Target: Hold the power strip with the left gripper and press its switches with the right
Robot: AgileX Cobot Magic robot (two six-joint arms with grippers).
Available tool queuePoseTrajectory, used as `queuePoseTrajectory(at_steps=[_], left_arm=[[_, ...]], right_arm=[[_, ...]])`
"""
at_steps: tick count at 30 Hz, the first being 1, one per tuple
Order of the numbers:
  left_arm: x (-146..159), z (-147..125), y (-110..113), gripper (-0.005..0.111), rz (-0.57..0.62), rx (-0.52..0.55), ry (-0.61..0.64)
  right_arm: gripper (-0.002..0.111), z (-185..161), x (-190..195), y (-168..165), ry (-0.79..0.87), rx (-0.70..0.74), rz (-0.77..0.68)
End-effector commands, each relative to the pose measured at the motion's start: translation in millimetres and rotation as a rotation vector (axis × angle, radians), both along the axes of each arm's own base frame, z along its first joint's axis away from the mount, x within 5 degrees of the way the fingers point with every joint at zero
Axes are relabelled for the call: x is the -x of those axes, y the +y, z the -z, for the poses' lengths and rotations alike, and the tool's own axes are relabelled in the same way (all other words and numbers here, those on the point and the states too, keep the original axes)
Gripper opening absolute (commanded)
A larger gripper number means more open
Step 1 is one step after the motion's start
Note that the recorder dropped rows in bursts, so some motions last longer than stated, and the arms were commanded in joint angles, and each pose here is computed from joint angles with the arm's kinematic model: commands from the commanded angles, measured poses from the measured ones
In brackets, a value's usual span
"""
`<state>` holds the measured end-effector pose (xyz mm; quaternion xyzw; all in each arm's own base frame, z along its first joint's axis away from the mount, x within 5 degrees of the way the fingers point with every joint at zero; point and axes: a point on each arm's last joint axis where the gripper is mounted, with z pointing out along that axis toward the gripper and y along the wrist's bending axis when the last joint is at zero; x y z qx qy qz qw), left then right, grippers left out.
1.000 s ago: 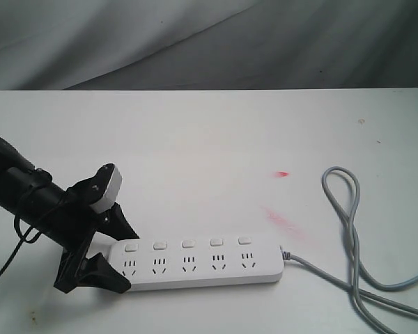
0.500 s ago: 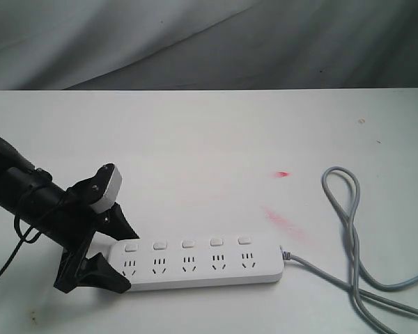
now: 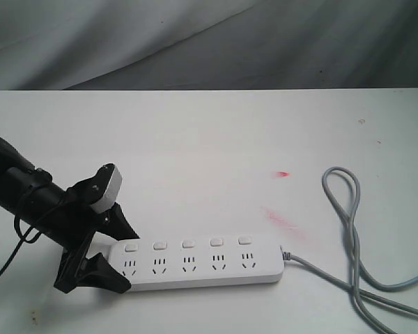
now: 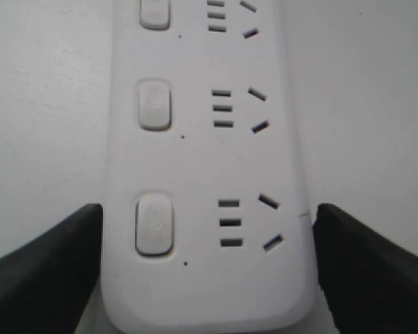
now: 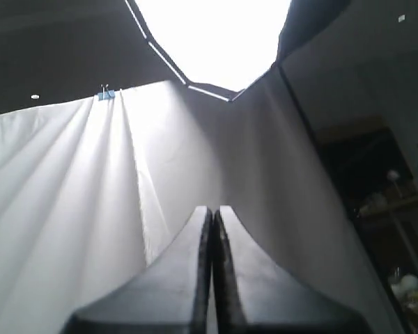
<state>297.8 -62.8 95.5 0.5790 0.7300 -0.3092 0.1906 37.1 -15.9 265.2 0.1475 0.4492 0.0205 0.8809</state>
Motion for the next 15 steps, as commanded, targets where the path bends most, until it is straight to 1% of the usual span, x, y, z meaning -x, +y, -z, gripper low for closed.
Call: queuePoseTrajectory(at_steps=[1, 3, 6, 9, 12, 14, 15], left_arm=[[0, 1, 0, 0.000, 0.021, -0.013, -0.011], [0, 1, 0, 0.000, 0.021, -0.013, -0.011], [0, 1, 0, 0.000, 0.021, -0.013, -0.011], [0, 1, 0, 0.000, 0.021, -0.013, -0.011], [0, 1, 0, 0.000, 0.021, -0.013, -0.011], [0, 1, 0, 0.000, 0.021, -0.013, -0.011], [0, 1, 0, 0.000, 0.021, -0.013, -0.011]], right_arm=[[0.000, -22, 0, 5, 0.146, -0.045, -0.074], [0.000, -37, -6, 5, 0.191, -0.043, -0.079], [0.000, -70, -20, 3, 0.213, -0.027, -0.068], [0.000, -103, -44, 0, 0.302, -0.026, -0.081], [0.000, -133, -82, -2, 0.492, -0.014, -0.117], [0.000, -152, -108, 0, 0.643, 0.064, -0.146], [0.000, -164, -118, 2, 0.686, 0.114, -0.164]])
